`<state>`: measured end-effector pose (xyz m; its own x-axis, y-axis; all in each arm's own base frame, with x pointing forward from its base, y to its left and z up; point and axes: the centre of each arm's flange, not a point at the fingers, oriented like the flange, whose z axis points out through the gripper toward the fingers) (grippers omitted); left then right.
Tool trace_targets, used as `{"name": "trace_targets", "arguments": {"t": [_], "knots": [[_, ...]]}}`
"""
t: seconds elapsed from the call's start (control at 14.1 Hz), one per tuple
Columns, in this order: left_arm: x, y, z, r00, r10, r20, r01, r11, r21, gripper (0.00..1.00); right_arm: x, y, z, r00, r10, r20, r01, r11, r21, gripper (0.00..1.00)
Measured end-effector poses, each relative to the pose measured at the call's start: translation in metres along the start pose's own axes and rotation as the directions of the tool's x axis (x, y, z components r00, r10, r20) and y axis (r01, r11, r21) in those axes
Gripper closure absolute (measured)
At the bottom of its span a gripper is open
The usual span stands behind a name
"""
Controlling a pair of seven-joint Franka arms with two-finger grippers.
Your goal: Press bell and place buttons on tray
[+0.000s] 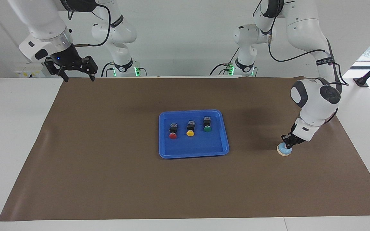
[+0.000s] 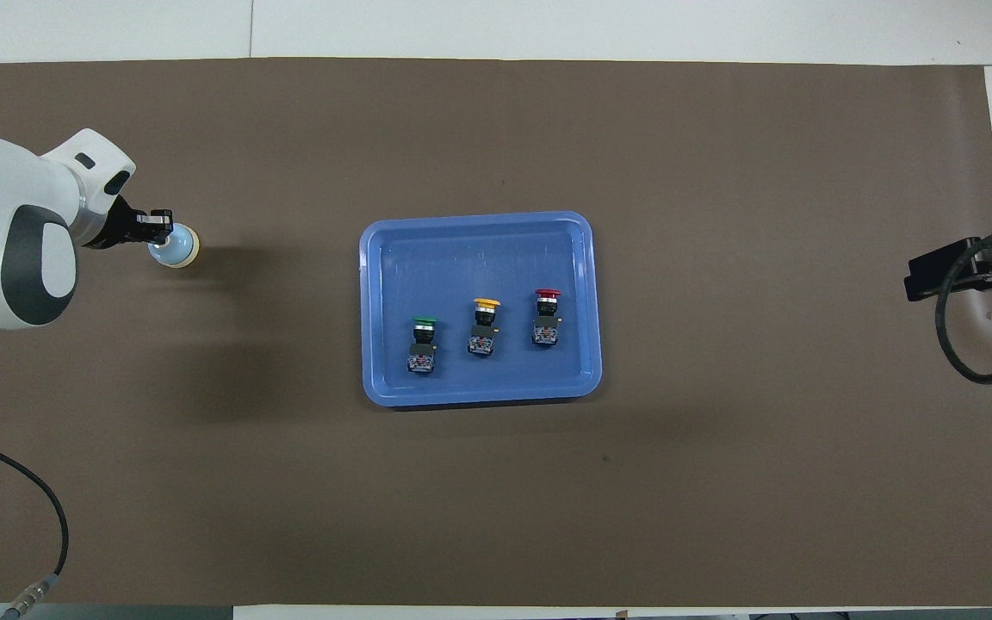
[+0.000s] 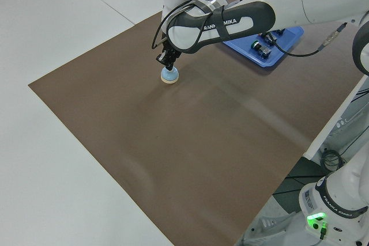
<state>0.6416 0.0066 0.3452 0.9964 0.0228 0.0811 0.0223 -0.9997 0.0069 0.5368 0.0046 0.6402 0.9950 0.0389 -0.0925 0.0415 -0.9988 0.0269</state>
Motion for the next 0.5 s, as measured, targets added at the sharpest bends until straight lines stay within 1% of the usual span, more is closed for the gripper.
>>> {"name": "trace_targets", "arguments": {"t": [0.07,0.14,0.36,0.43,0.5], "knots": [[0.001,-0.001,-0.011,1.000,-0.001,0.005,0.001,1.000,0.000,0.99,0.000,0.000,0.000,1.000,0.000,0.000,0.000,1.000,0.000,0.00],[0.002,-0.001,-0.031,1.000,-0.001,0.006,0.001,1.000,0.000,0.99,0.000,-0.001,0.000,1.000,-0.001,-0.001,0.001,1.000,0.000,0.00],[-0.011,0.002,-0.115,1.000,0.004,0.014,-0.004,1.000,-0.001,0.99,0.000,0.000,0.000,1.000,0.000,-0.001,0.000,1.000,0.000,0.00],[-0.021,0.003,-0.146,1.000,0.007,0.013,-0.007,1.000,-0.002,0.95,0.000,0.000,0.000,1.000,0.000,0.000,0.000,1.000,0.000,0.00],[-0.032,0.005,-0.175,1.000,0.009,0.009,-0.009,1.000,-0.002,0.93,0.000,0.000,0.000,1.000,0.000,0.000,0.000,1.000,0.000,0.00]]}}
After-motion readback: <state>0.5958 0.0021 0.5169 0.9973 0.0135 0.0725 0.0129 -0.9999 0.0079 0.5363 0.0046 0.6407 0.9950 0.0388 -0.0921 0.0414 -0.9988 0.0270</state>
